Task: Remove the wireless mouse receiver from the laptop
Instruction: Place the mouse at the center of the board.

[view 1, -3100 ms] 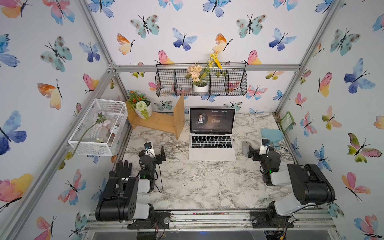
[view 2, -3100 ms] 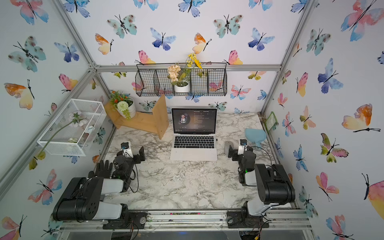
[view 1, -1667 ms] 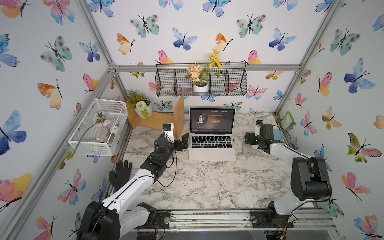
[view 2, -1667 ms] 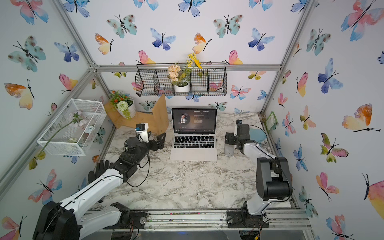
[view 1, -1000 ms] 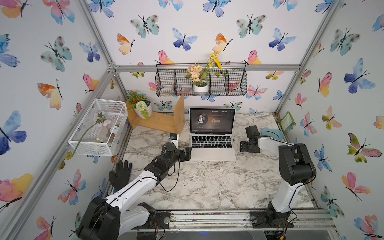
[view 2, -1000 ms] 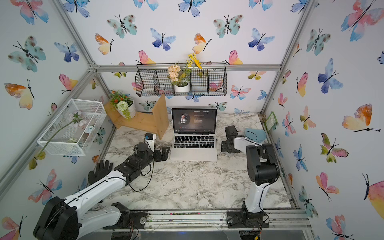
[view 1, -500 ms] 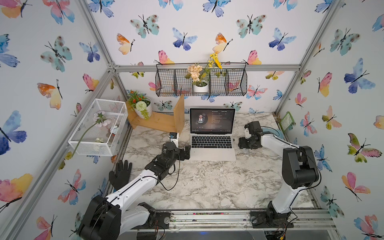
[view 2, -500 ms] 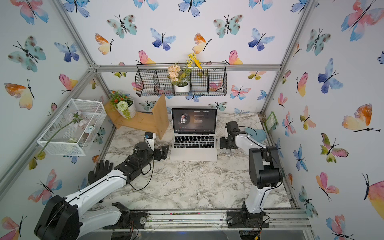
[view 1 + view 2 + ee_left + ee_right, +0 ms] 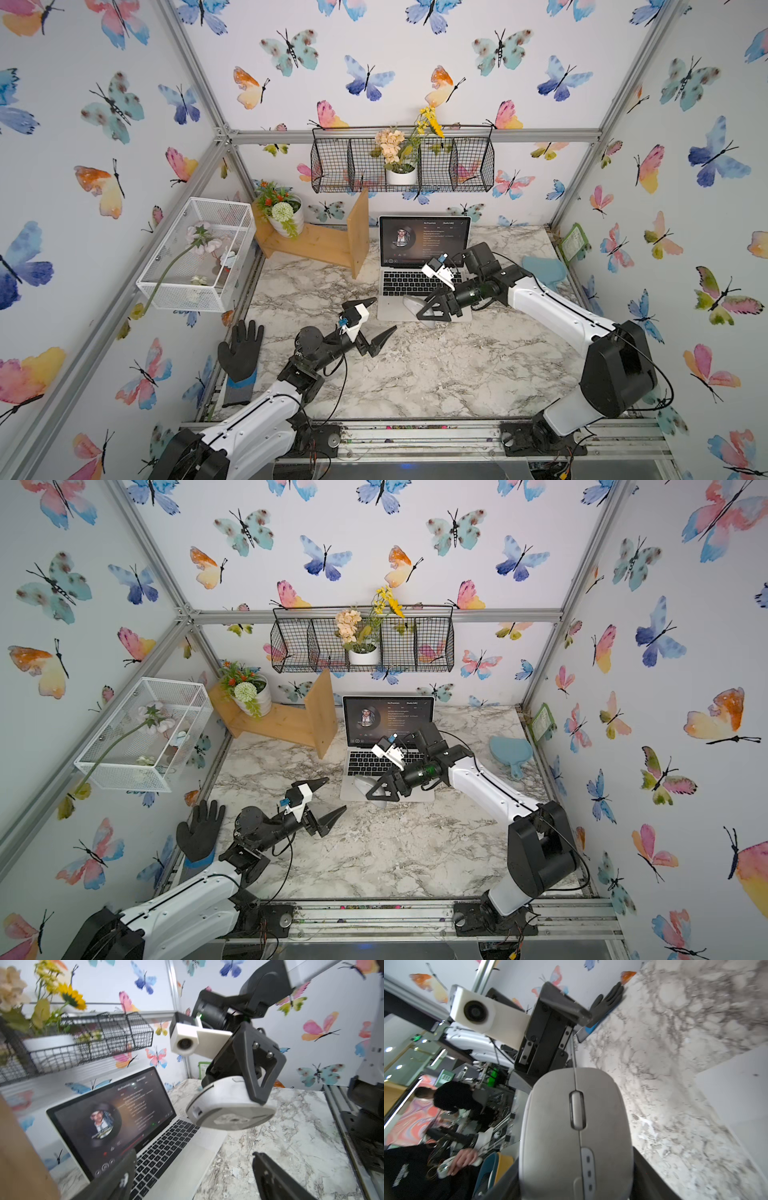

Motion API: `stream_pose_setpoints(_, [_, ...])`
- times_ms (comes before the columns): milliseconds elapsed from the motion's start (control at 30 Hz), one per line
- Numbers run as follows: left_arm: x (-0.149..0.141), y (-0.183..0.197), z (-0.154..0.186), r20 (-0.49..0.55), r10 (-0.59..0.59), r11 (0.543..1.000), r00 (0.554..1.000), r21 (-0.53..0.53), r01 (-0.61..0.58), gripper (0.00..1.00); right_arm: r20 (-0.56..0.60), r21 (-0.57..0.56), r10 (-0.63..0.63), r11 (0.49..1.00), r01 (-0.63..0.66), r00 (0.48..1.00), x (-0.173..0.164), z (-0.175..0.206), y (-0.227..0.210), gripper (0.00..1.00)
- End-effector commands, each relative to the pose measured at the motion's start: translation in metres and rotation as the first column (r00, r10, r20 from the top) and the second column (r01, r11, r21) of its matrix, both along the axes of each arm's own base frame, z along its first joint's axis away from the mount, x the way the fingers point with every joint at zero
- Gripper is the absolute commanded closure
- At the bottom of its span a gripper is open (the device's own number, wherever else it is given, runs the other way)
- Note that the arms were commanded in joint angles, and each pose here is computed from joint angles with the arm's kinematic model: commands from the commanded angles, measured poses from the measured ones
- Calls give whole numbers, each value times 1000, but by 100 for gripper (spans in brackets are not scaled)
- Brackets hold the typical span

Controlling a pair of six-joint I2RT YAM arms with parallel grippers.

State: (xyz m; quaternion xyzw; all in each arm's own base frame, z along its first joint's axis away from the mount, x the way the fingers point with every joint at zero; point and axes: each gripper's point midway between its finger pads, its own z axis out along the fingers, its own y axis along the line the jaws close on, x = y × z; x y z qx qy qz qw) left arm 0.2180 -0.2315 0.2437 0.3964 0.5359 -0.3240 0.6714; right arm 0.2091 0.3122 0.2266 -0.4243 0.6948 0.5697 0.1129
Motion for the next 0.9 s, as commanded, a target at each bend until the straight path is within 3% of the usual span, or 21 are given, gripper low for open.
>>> stream_pose_setpoints(0, [-34, -18, -2, 46, -230, 973, 972, 49, 228, 6, -61, 145, 119, 983, -109, 991, -24, 24, -8, 55])
stream_pose_setpoints(33, [-38, -21, -4, 31, -265, 963, 964, 58, 263, 1, -80, 147, 134, 982, -122, 988, -27, 22, -5, 55])
stream_pose_setpoints(167, [-51, -35, -8, 5, -359, 930, 933, 88, 358, 1, -86, 178, 218, 963, -201, 972, -41, 27, 3, 56])
stream_pose_setpoints(367, [-58, -36, 3, 51, -367, 929, 929, 71, 364, 1, -120, 210, 256, 951, -227, 959, -43, 25, 7, 61])
stream_pose_setpoints(867, [-64, -58, 6, 32, -438, 895, 899, 108, 432, 3, -149, 161, 325, 940, -301, 934, -63, 13, 20, 61])
